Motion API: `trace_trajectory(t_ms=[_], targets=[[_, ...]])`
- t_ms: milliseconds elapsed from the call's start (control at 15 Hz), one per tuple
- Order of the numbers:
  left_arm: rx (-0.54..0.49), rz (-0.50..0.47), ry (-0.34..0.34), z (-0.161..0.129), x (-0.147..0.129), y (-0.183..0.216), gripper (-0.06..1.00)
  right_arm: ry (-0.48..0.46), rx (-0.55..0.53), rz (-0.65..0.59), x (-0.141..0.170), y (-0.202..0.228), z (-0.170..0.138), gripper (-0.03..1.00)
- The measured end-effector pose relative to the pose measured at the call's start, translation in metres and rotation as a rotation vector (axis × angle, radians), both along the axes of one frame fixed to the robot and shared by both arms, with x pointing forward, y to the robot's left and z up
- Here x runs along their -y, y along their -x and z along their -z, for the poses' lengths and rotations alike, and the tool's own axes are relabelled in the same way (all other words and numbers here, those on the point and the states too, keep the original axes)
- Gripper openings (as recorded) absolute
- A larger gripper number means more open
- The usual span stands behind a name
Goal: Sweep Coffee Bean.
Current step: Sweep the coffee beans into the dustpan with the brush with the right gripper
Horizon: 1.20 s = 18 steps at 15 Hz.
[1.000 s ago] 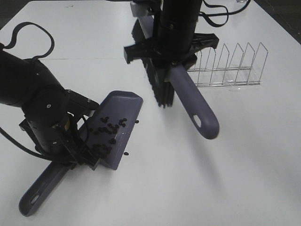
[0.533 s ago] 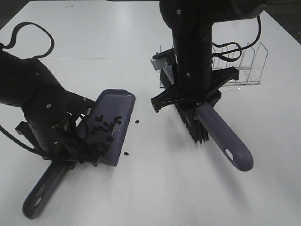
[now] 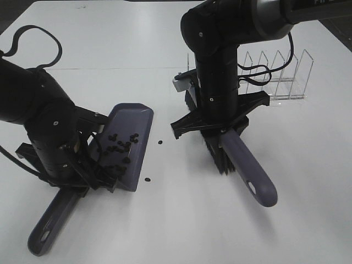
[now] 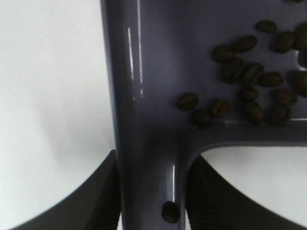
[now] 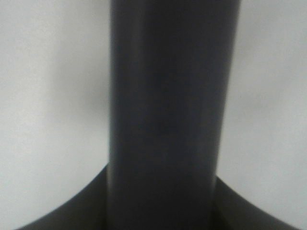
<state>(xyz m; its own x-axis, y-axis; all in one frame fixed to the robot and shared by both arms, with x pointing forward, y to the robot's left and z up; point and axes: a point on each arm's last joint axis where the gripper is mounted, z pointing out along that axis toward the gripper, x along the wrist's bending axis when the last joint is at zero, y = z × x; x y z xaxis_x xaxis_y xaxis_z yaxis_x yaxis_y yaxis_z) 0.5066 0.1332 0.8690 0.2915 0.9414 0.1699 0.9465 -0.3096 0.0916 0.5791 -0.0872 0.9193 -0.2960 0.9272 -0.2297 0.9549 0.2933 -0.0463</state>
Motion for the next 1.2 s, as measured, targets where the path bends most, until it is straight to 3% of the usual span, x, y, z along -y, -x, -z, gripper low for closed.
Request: trace_trajectory(t_ms=[600,800,1000,1200], targets=[[-0.002,0.023,-0.004,0.0,0.0,0.0,0.34,-0.151,-0.007,0.056,-0.03,-0.022,0.02,0.3],[-0.003,0.033,-0.006,0.0,0.0,0.0,0.34,-0.271,-0.087,0.1,-0.049,-0.026,0.035,0.3],[-0.002,0.039,-0.004,0.0,0.0,0.0,0.34,-0.466,-0.181,0.116,-0.072,-0.026,0.039,0.3],[-0.007,0.03,-0.011,0.0,-0.003,-0.002,0.34,-0.601,-0.178,0.069,-0.085,-0.034,0.03,0.3]])
